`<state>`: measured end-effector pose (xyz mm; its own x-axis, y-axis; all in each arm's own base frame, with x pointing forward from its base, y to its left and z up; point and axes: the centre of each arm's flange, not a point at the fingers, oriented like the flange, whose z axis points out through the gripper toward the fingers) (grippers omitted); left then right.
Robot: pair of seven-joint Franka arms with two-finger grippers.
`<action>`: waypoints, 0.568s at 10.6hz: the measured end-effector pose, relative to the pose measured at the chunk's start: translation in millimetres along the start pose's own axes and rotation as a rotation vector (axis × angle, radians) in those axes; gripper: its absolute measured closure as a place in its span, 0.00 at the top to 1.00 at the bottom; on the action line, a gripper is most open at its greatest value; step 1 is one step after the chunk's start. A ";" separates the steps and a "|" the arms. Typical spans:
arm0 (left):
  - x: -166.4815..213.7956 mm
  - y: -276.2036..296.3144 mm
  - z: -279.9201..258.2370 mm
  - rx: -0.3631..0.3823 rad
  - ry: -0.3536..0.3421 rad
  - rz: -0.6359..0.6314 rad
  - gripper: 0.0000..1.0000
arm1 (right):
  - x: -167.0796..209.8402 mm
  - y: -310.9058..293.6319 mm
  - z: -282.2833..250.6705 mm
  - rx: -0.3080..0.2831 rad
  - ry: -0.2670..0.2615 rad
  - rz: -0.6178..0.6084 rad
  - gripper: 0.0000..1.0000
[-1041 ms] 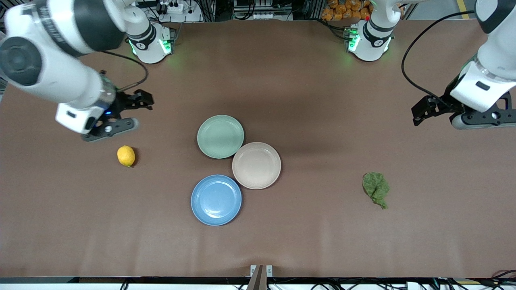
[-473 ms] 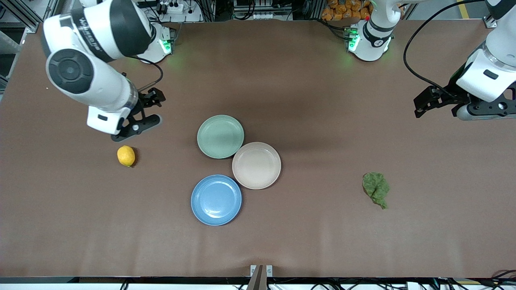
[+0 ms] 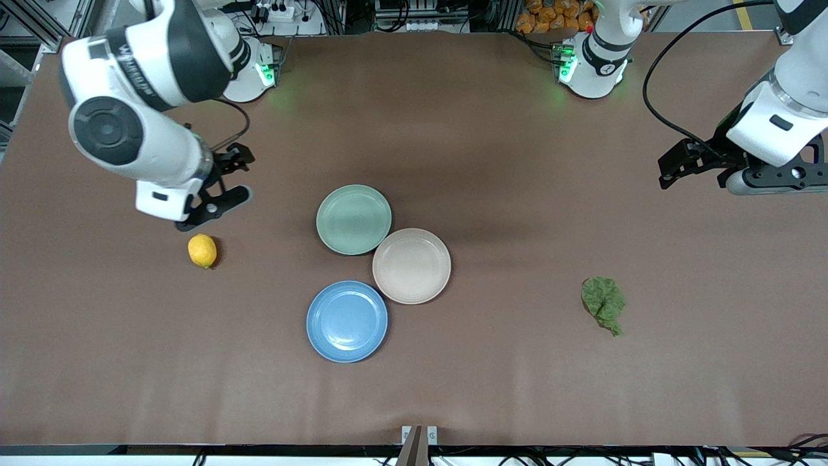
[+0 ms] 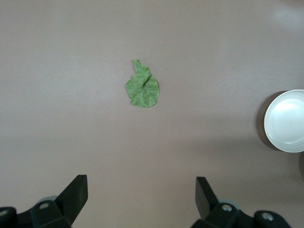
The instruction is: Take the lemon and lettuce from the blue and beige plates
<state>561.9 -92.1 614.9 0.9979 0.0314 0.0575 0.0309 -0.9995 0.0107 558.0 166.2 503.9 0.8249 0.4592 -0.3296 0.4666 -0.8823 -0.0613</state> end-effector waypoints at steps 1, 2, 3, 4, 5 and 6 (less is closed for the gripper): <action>0.8 0.3 1.9 0.000 -0.003 0.001 1.00 | -6.9 14.4 -4.7 0.007 0.012 0.017 1.00; 1.1 0.4 2.7 0.000 -0.005 0.001 1.00 | -14.7 26.6 -10.2 0.009 0.022 0.036 1.00; 1.3 0.2 3.1 0.000 -0.005 0.000 1.00 | -25.2 38.0 -17.1 0.009 0.030 0.059 1.00; 1.4 0.2 3.3 0.000 -0.006 0.001 1.00 | -38.0 50.5 -25.3 0.007 0.039 0.089 1.00; 1.5 0.4 3.4 0.000 -0.006 0.001 1.00 | -53.9 68.3 -34.3 0.003 0.054 0.131 1.00; 1.5 0.4 3.5 0.000 -0.006 0.001 1.00 | -71.3 89.7 -41.2 0.006 0.065 0.180 1.00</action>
<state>563.6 -92.5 611.5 0.9982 0.0300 0.0515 0.0295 -0.9995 0.0105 554.2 58.6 560.7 0.9141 0.2992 -0.2738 0.3077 -0.9514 -0.0124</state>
